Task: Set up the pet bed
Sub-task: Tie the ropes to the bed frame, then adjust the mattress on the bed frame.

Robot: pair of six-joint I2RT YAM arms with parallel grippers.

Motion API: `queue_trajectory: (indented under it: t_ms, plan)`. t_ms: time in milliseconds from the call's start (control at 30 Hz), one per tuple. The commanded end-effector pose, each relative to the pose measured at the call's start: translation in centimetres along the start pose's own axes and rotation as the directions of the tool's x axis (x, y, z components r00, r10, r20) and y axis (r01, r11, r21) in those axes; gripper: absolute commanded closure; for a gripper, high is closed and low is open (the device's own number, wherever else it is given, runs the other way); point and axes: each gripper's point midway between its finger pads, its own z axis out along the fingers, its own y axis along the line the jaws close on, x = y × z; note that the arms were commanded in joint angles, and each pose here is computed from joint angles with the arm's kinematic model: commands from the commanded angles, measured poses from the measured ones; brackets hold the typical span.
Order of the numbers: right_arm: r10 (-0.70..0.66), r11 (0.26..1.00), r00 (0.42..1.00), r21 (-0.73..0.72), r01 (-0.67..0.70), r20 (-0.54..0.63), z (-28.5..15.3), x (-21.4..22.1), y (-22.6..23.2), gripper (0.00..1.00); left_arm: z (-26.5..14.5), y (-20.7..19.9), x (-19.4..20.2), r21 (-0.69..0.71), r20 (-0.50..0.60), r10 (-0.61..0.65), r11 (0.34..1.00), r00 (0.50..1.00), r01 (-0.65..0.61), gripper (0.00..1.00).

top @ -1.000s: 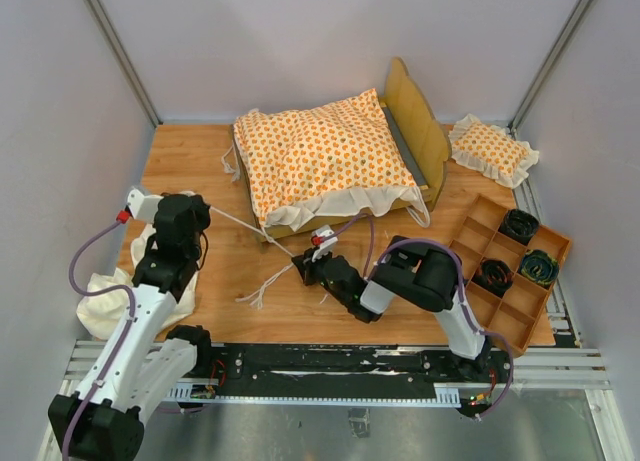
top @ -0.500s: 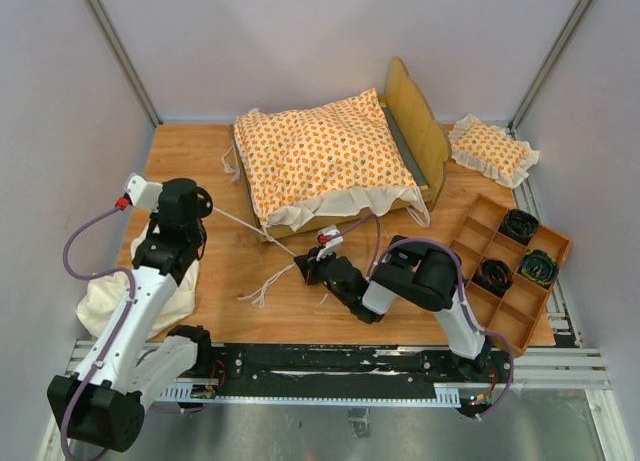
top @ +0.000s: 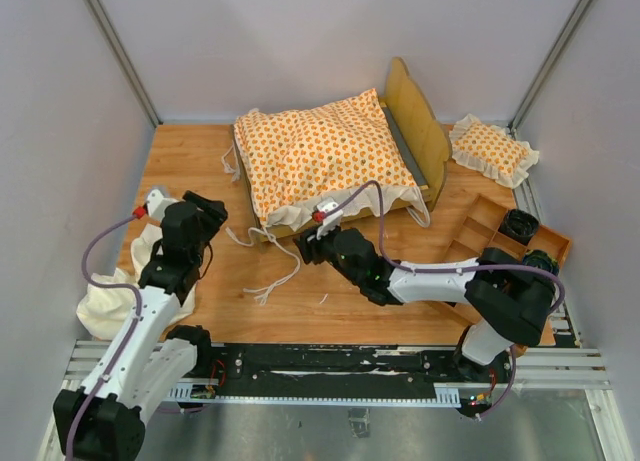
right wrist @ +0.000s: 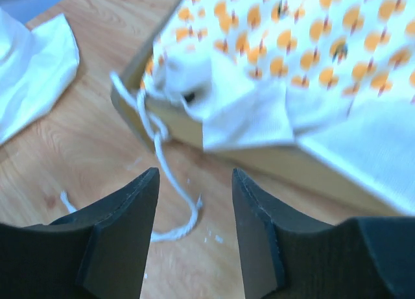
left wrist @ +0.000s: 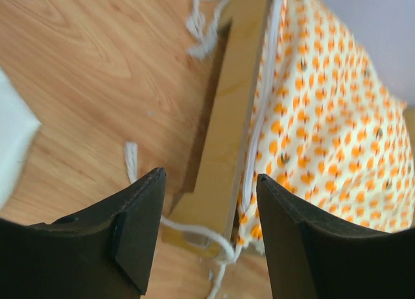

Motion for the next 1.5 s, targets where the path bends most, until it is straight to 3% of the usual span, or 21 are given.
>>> queue_trajectory:
  t_ms: [0,67,133,167,233,333,467,567,767,933,1167,1467]
  plan:
    - [-0.196,0.977,0.974,0.064,0.204,-0.109,0.7,-2.3,-1.8,0.49,-0.7,-4.5,4.4,0.322,-0.173,0.106,0.946,0.979,-0.046,0.39]
    - [-0.263,0.964,0.961,0.012,0.265,-0.086,1.5,-3.6,-1.0,0.50,-0.9,-5.3,6.1,0.372,-0.252,0.112,0.928,0.961,-0.011,0.39]
    - [-0.436,0.897,0.899,-0.094,0.431,-0.044,2.1,-3.9,0.1,0.52,-1.1,-5.8,7.5,0.414,-0.337,0.125,0.910,0.933,0.027,0.38]
    - [-0.575,0.808,0.818,-0.157,0.568,-0.004,2.1,-4.0,0.5,0.52,-1.1,-5.8,8.0,0.419,-0.379,0.121,0.907,0.917,0.054,0.38]
    - [-0.719,0.657,0.691,-0.247,0.712,0.080,1.7,-3.9,1.4,0.52,-0.9,-5.5,8.3,0.418,-0.425,0.117,0.905,0.898,0.080,0.38]
    - [-0.824,0.470,0.544,-0.343,0.813,0.159,1.5,-4.1,2.3,0.52,-0.3,-4.7,8.2,0.413,-0.438,0.115,0.906,0.891,0.086,0.38]
    - [-0.844,0.357,0.489,-0.453,0.817,0.218,2.2,-4.7,3.3,0.56,-0.1,-4.3,8.4,0.420,-0.463,0.089,0.898,0.882,0.130,0.40]
    - [-0.859,0.303,0.461,-0.506,0.807,0.221,3.1,-4.0,3.5,0.68,0.1,-4.4,8.4,0.429,-0.475,0.093,0.893,0.875,0.138,0.41]
    - [-0.880,0.281,0.435,-0.532,0.799,0.189,5.0,-3.0,2.8,0.64,0.9,-3.1,9.2,0.386,-0.495,0.093,0.914,0.864,0.122,0.42]
    - [-0.878,0.293,0.448,-0.545,0.785,0.172,5.8,-3.3,2.6,0.62,1.1,-2.6,10.2,0.379,-0.524,0.092,0.916,0.847,0.135,0.43]
    - [-0.901,0.296,0.418,-0.541,0.787,0.115,7.4,-2.5,1.5,0.62,1.2,-2.2,10.9,0.370,-0.549,0.097,0.919,0.830,0.137,0.44]
    - [-0.900,0.321,0.431,-0.572,0.755,0.063,8.1,-1.5,0.1,0.66,1.3,-2.0,11.3,0.359,-0.562,0.087,0.922,0.823,0.148,0.46]
